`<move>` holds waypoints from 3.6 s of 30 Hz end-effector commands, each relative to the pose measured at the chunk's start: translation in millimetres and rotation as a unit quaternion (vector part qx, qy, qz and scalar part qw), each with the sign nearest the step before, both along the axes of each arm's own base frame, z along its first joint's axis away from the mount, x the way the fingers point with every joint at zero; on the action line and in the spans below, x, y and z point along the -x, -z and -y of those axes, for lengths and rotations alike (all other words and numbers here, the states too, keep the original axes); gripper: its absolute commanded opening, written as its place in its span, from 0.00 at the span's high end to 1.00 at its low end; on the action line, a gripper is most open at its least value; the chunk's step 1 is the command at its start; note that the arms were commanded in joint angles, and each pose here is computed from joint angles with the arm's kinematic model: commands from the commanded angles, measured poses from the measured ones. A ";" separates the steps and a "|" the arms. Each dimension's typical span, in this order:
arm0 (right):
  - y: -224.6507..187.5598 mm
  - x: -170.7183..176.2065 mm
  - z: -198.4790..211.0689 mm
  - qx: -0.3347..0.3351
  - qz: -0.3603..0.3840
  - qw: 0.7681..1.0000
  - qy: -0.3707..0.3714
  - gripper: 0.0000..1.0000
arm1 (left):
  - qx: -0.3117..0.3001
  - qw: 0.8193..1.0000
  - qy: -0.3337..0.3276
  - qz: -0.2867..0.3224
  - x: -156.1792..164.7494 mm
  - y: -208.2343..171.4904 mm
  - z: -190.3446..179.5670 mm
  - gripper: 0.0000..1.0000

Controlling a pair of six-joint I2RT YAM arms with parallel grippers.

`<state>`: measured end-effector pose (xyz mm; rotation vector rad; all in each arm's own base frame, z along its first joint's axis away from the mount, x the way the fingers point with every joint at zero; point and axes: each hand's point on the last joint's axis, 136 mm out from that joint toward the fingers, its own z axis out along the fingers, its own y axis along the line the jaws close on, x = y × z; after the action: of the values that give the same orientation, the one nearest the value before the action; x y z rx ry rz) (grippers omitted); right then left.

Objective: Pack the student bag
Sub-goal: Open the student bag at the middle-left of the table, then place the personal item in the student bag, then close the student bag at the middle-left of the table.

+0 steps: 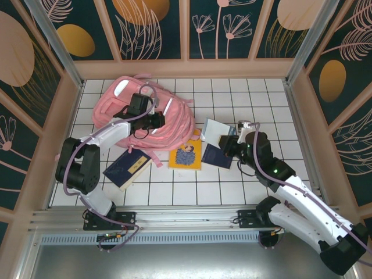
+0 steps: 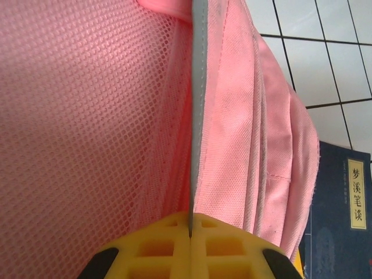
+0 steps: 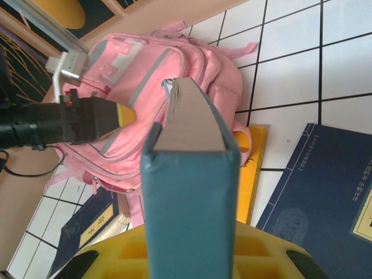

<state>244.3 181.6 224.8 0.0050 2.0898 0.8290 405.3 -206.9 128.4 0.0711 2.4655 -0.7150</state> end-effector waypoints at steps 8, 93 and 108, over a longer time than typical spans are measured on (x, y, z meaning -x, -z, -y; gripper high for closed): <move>-34.6 -26.1 -8.7 -0.057 0.007 0.998 0.004 1.00 | 0.053 0.975 -0.073 0.205 -0.9 -187.1 -44.3 1.00; 121.5 -63.5 75.2 0.090 -0.162 0.956 0.226 0.09 | -0.007 0.973 0.010 0.230 14.7 -201.9 2.3 0.52; 161.3 -69.3 88.3 -0.048 -0.245 0.957 0.151 0.11 | 0.007 0.967 0.254 0.029 108.7 -27.2 203.9 0.56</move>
<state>314.6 73.7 64.4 0.7016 2.4057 0.6160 304.5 -400.9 168.1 0.7108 2.3718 -0.8730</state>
